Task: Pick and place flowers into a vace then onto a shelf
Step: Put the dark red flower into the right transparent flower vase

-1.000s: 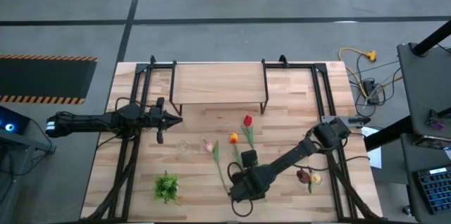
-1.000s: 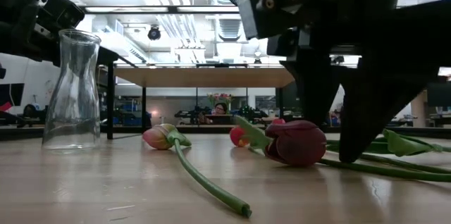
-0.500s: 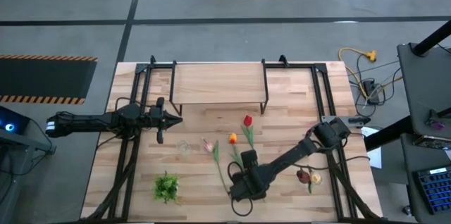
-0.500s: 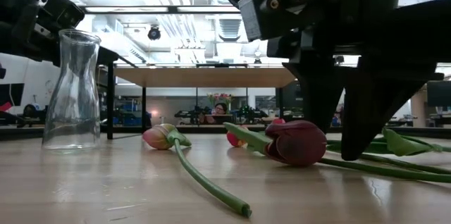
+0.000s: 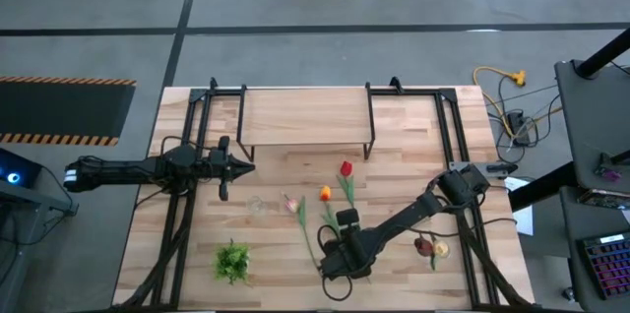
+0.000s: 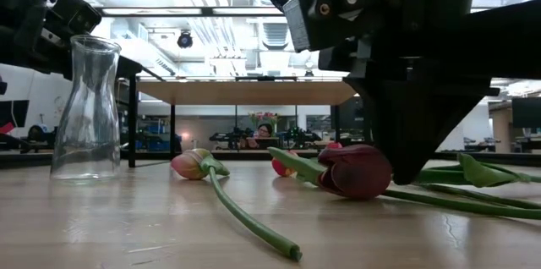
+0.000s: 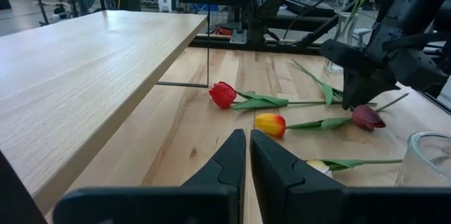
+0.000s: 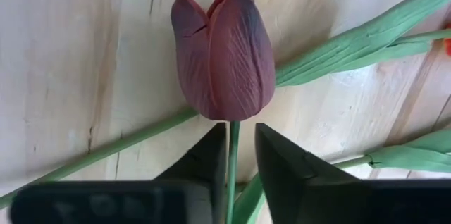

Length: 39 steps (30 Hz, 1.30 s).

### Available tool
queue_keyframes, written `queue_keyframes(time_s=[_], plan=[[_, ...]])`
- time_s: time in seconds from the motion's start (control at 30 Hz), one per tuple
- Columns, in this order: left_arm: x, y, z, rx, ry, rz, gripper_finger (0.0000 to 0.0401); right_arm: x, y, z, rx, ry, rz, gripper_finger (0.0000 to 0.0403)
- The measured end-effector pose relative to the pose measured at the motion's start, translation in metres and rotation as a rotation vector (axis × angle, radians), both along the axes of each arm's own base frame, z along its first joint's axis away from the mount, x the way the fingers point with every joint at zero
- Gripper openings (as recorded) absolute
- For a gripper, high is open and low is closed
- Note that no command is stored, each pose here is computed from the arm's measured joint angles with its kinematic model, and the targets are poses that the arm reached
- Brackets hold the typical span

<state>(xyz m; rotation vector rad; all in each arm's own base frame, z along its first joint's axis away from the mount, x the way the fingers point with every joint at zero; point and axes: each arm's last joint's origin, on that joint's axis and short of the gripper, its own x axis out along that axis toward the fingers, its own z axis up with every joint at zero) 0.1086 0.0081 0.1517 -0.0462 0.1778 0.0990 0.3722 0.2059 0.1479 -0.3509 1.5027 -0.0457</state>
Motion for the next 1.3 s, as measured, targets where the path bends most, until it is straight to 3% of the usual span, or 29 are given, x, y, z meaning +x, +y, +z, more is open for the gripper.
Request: queue_keyframes(time_s=[0.23, 0.5, 0.7, 0.9, 1.3], plan=[[0.000, 0.000, 0.000, 0.000, 0.000, 0.000, 0.0005, 0.000, 0.000, 0.000, -0.001, 0.001, 0.002, 0.0013], [0.000, 0.000, 0.000, 0.000, 0.000, 0.000, 0.0005, 0.000, 0.000, 0.017, -0.013, 0.010, 0.015, 0.0009], [0.000, 0.000, 0.000, 0.000, 0.000, 0.000, 0.0005, 0.004, 0.002, 0.066, 0.033, -0.108, 0.010, 0.0009], [0.000, 0.000, 0.000, 0.000, 0.000, 0.000, 0.0005, -0.005, -0.001, 0.140, 0.066, -0.323, 0.010, 0.0009], [0.000, 0.000, 0.000, 0.000, 0.001, 0.000, 0.0005, -0.080, -0.032, 0.270, 0.067, -0.783, -0.100, 0.0009]])
